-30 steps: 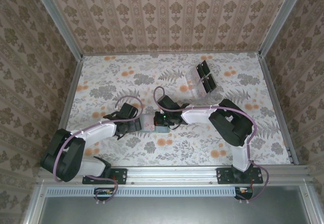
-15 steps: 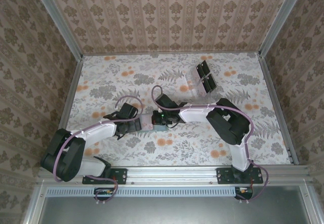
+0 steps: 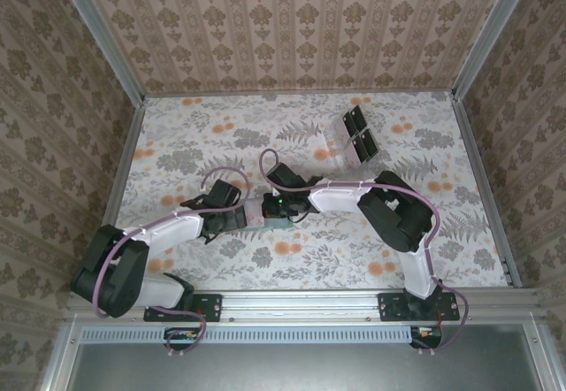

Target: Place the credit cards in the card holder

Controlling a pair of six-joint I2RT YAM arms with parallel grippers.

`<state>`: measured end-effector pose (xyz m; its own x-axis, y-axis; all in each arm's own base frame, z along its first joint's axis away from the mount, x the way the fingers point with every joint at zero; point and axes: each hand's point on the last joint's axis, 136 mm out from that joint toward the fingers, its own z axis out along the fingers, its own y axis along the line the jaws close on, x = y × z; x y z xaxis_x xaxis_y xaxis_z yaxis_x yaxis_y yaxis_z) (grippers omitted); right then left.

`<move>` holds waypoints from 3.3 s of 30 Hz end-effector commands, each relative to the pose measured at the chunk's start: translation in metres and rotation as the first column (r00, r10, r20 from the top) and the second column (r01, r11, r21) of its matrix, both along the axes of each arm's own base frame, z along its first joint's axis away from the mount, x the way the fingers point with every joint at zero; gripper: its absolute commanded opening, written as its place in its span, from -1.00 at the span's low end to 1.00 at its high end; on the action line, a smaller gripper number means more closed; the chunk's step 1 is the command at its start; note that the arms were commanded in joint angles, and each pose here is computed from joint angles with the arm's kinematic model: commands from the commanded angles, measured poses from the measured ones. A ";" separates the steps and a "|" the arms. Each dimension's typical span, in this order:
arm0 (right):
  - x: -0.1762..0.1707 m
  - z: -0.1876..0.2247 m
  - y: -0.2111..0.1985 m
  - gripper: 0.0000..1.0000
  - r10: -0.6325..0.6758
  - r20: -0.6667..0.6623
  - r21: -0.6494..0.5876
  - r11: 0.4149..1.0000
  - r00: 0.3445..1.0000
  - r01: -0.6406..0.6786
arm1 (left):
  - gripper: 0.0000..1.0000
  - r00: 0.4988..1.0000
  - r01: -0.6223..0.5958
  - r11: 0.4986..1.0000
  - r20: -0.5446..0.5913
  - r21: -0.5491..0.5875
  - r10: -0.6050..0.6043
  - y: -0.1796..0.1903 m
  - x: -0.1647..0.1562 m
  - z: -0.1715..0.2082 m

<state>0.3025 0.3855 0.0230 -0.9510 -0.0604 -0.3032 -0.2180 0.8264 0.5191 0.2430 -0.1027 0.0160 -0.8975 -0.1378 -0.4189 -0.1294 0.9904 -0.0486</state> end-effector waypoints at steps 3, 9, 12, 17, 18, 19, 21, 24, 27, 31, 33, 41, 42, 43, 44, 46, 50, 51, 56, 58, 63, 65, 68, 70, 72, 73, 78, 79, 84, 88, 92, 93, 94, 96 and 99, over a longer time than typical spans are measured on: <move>-0.016 -0.004 0.002 -0.85 0.049 -0.032 -0.028 0.998 0.998 -0.049 | 1.00 0.999 -0.029 0.999 0.029 -0.038 0.030 0.001 0.007 0.021; -0.015 -0.003 -0.001 -0.79 0.043 -0.022 -0.033 0.998 0.999 -0.043 | 1.00 0.996 -0.077 0.997 0.046 -0.017 0.077 0.016 0.018 0.031; -0.015 -0.004 -0.001 -0.79 0.045 -0.021 -0.039 0.998 0.999 -0.046 | 1.00 0.996 -0.081 0.997 0.033 -0.001 0.081 0.018 0.019 0.028; -0.016 -0.007 0.003 -0.80 0.060 -0.036 -0.030 0.998 0.998 -0.061 | 1.00 0.996 -0.086 0.996 0.010 -0.004 0.086 0.018 0.015 0.019; -0.016 -0.008 0.004 -0.80 0.063 -0.039 -0.029 0.998 0.997 -0.065 | 1.00 0.996 -0.088 0.996 0.007 -0.005 0.088 0.018 0.015 0.018; -0.017 -0.008 0.005 -0.77 0.070 -0.041 -0.023 0.997 0.997 -0.071 | 1.00 0.996 -0.089 0.996 0.001 -0.004 0.089 0.018 0.013 0.016; -0.018 -0.008 0.007 -0.72 0.082 -0.046 -0.022 0.996 0.996 -0.083 | 1.00 0.996 -0.085 0.996 -0.001 -0.006 0.085 0.017 0.013 0.015; -0.018 -0.008 0.006 -0.66 0.088 -0.045 -0.026 0.996 0.995 -0.090 | 1.00 0.997 -0.082 0.997 -0.008 -0.005 0.082 0.017 0.012 0.013; -0.019 -0.007 0.005 -0.64 0.092 -0.038 -0.033 0.995 0.995 -0.093 | 1.00 0.997 -0.080 0.997 -0.009 -0.008 0.080 0.016 0.013 0.012; -0.017 -0.002 0.002 -0.61 0.092 -0.029 -0.036 0.995 0.995 -0.093 | 1.00 0.997 -0.076 0.997 -0.015 -0.013 0.075 0.014 0.014 0.010; -0.016 0.002 0.001 -0.52 0.093 -0.023 -0.036 0.995 0.995 -0.094 | 1.00 0.997 -0.075 0.997 -0.015 -0.015 0.074 0.014 0.014 0.010; -0.009 0.030 -0.008 -0.48 0.097 0.028 -0.045 0.994 0.995 -0.096 | 1.00 0.998 -0.063 0.998 -0.002 -0.020 0.062 0.011 0.017 0.017; -0.009 0.033 -0.009 -0.48 0.100 0.034 -0.046 0.994 0.994 -0.098 | 1.00 0.998 -0.062 0.998 0.001 -0.021 0.062 0.011 0.018 0.018; -0.008 0.035 -0.010 -0.48 0.101 0.039 -0.047 0.994 0.994 -0.099 | 0.99 0.998 -0.060 0.998 0.002 -0.022 0.060 0.011 0.018 0.019; -0.006 0.038 -0.010 -0.48 0.101 0.046 -0.047 0.994 0.994 -0.099 | 1.00 0.998 -0.059 0.998 0.003 -0.024 0.059 0.011 0.018 0.020; -0.005 0.042 -0.013 -0.48 0.104 0.055 -0.052 0.994 0.993 -0.101 | 1.00 0.998 -0.053 0.998 0.011 -0.029 0.054 0.010 0.018 0.023; 0.004 0.046 -0.023 -0.48 0.104 0.077 -0.086 0.992 0.992 -0.097 | 1.00 0.999 -0.046 0.998 0.022 -0.037 0.047 0.009 0.018 0.029; 0.007 0.047 -0.024 -0.48 0.104 0.081 -0.091 0.991 0.991 -0.097 | 1.00 0.999 -0.045 0.998 0.026 -0.038 0.046 0.009 0.019 0.031; 0.020 0.048 -0.033 -0.40 0.133 0.090 -0.123 0.985 0.987 -0.122 | 1.00 0.999 -0.020 0.999 0.042 -0.049 0.022 0.007 0.018 0.039; 0.022 0.049 -0.033 -0.39 0.156 0.096 -0.136 0.980 0.983 -0.142 | 1.00 0.999 -0.014 0.999 0.045 -0.052 0.016 0.007 0.017 0.042; 0.025 0.051 -0.033 -0.35 0.196 0.102 -0.169 0.970 0.975 -0.177 | 1.00 0.999 -0.007 0.998 0.051 -0.066 0.010 0.006 0.014 0.045; 0.025 0.050 -0.031 -0.32 0.213 0.098 -0.179 0.965 0.972 -0.193 | 1.00 0.999 -0.001 0.997 0.052 -0.073 0.005 0.004 0.013 0.046; 0.025 0.048 -0.030 -0.29 0.229 0.088 -0.183 0.960 0.969 -0.210 | 1.00 0.999 0.006 0.997 0.054 -0.077 -0.002 0.001 0.013 0.047; 0.025 0.047 -0.027 -0.28 0.239 0.083 -0.181 0.958 0.967 -0.222 | 1.00 0.998 0.011 0.997 0.057 -0.080 -0.007 -0.001 0.014 0.048; 0.024 0.046 -0.027 -0.28 0.247 0.077 -0.183 0.956 0.966 -0.230 | 1.00 0.998 0.018 0.996 0.060 -0.084 -0.013 -0.004 0.013 0.049; 0.023 0.044 -0.027 -0.28 0.249 0.072 -0.186 0.955 0.966 -0.233 | 1.00 0.998 0.020 0.996 0.062 -0.087 -0.015 -0.005 0.013 0.050; 0.020 0.036 -0.029 -0.28 0.254 0.055 -0.201 0.950 0.966 -0.238 | 0.99 0.997 0.032 0.995 0.066 -0.093 -0.026 -0.010 0.012 0.051; 0.020 0.035 -0.030 -0.28 0.255 0.051 -0.205 0.949 0.966 -0.240 | 0.99 0.997 0.033 0.995 0.068 -0.094 -0.026 -0.011 0.013 0.051; 0.018 0.029 -0.032 -0.29 0.253 0.044 -0.215 0.947 0.966 -0.238 | 1.00 0.997 0.039 0.995 0.067 -0.095 -0.033 -0.014 0.011 0.050; 0.018 0.040 -0.032 -0.29 0.254 0.071 -0.216 0.948 0.965 -0.233 | 1.00 0.997 0.041 0.995 0.065 -0.091 -0.035 -0.013 0.010 0.049; 0.015 0.053 -0.032 -0.28 0.266 0.100 -0.233 0.943 0.959 -0.237 | 1.00 0.997 0.041 0.995 0.066 -0.093 -0.035 -0.014 0.010 0.048; 0.014 0.054 -0.031 -0.27 0.271 0.103 -0.239 0.941 0.957 -0.241 | 0.99 0.997 0.042 0.995 0.069 -0.094 -0.035 -0.014 0.010 0.049; 0.015 0.056 -0.029 -0.26 0.278 0.112 -0.241 0.939 0.954 -0.245 | 1.00 0.997 0.040 0.995 0.065 -0.093 -0.034 -0.014 0.010 0.048; 0.011 0.053 -0.032 -0.23 0.289 0.095 -0.264 0.930 0.953 -0.256 | 1.00 0.997 0.040 0.995 0.069 -0.096 -0.033 -0.014 0.010 0.049; 0.011 0.047 -0.034 -0.20 0.294 0.083 -0.284 0.923 0.952 -0.260 | 1.00 0.997 0.040 0.994 0.071 -0.097 -0.033 -0.014 0.010 0.049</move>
<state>0.3116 0.3561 0.0562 -0.8557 -0.3915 -0.3384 -0.4893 0.8249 0.2830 0.2504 -0.1142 0.0554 -0.8833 -0.1429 -0.4464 -0.0905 0.9865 -0.1368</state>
